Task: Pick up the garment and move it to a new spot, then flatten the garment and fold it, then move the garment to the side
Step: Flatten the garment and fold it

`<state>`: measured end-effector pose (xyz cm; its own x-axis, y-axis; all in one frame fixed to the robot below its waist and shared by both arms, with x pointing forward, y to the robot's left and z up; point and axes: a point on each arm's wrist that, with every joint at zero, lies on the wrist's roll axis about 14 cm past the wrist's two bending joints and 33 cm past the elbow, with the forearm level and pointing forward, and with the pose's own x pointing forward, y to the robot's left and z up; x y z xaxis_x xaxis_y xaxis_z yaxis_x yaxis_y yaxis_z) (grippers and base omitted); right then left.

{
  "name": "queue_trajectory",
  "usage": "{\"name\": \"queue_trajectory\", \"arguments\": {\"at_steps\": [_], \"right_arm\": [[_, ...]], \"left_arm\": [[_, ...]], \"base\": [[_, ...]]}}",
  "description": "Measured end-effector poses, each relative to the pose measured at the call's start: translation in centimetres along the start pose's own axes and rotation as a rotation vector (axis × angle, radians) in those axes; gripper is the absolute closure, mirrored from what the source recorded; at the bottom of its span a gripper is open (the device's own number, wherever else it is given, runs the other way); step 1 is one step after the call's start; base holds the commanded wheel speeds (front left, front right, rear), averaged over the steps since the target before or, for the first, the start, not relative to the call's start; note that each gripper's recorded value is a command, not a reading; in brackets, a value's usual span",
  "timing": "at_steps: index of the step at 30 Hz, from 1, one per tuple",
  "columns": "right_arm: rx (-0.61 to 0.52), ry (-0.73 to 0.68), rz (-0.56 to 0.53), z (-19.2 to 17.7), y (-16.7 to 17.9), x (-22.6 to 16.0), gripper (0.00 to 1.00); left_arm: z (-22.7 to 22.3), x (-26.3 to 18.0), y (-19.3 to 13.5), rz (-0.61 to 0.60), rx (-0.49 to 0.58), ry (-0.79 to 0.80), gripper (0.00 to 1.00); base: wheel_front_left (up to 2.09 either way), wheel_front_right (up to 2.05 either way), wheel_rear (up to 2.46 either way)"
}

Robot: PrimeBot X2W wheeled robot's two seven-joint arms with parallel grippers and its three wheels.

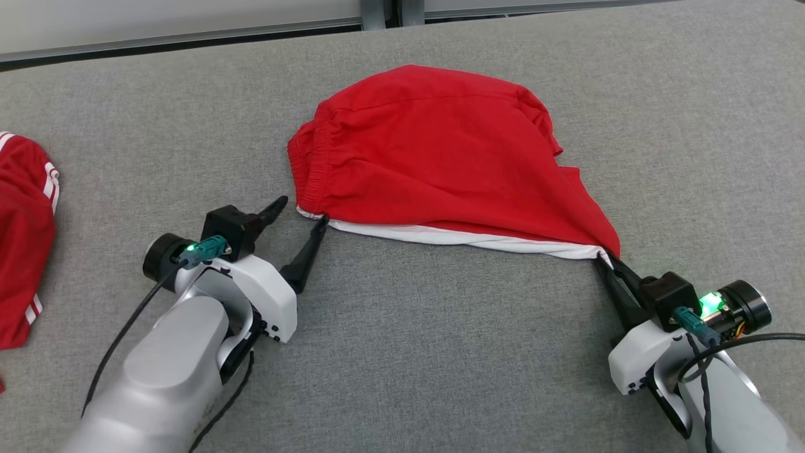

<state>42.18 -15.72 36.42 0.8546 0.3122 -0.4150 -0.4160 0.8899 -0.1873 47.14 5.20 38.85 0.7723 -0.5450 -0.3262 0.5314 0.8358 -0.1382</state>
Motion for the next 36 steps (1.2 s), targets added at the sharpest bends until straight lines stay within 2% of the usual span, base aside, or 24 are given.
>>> {"name": "queue_trajectory", "arguments": {"at_steps": [5,6,7,8,9,18,24,27,30,32,36], "right_arm": [[-0.002,0.001,-0.002,0.0,-0.2,0.2,1.00],[-0.004,0.000,-0.003,0.0,-0.2,0.2,1.00],[-0.006,0.001,-0.002,0.0,-0.2,0.3,1.00],[-0.006,0.002,-0.003,0.0,-0.2,0.3,1.00],[-0.006,0.002,-0.003,0.0,-0.3,0.4,1.00],[-0.018,-0.010,-0.001,0.5,-0.4,0.8,1.00],[-0.053,-0.104,-0.015,3.9,-1.2,0.8,1.00],[-0.099,-0.178,-0.032,6.8,-2.4,0.7,1.00],[-0.095,-0.291,-0.058,11.1,-3.6,0.5,1.00],[-0.152,-0.365,-0.048,14.4,-3.7,0.1,1.00],[-0.273,-0.535,-0.100,22.1,-6.3,-2.3,1.00]], "left_arm": [[-0.1,0.3,0.3,-0.004,-0.006,0.011,0.00],[-0.3,0.3,0.2,-0.006,-0.013,0.015,0.14],[-0.4,0.3,0.0,-0.012,-0.015,0.020,0.56],[-0.5,0.4,-0.2,-0.020,-0.015,0.023,0.85],[-0.5,0.5,-0.4,-0.028,-0.014,0.023,1.00],[0.7,0.3,-0.2,-0.036,-0.017,-0.001,1.00],[2.6,-1.0,-0.1,-0.044,0.028,-0.043,1.00],[4.1,-1.9,-0.2,-0.053,0.064,-0.075,1.00],[6.7,-2.9,0.0,-0.049,0.087,-0.135,1.00],[8.9,-3.5,0.1,-0.046,0.089,-0.186,1.00],[14.2,-5.2,-0.8,-0.072,0.128,-0.296,1.00]], "base": [[0.00,0.00,0.00],[0.00,0.00,0.00],[0.00,0.00,0.00],[0.00,0.00,0.00],[0.00,0.00,0.00],[0.00,0.00,0.00],[0.00,0.00,0.00],[0.00,0.00,0.00],[0.00,0.00,0.00],[0.00,0.00,0.00],[0.00,0.00,0.00]]}}
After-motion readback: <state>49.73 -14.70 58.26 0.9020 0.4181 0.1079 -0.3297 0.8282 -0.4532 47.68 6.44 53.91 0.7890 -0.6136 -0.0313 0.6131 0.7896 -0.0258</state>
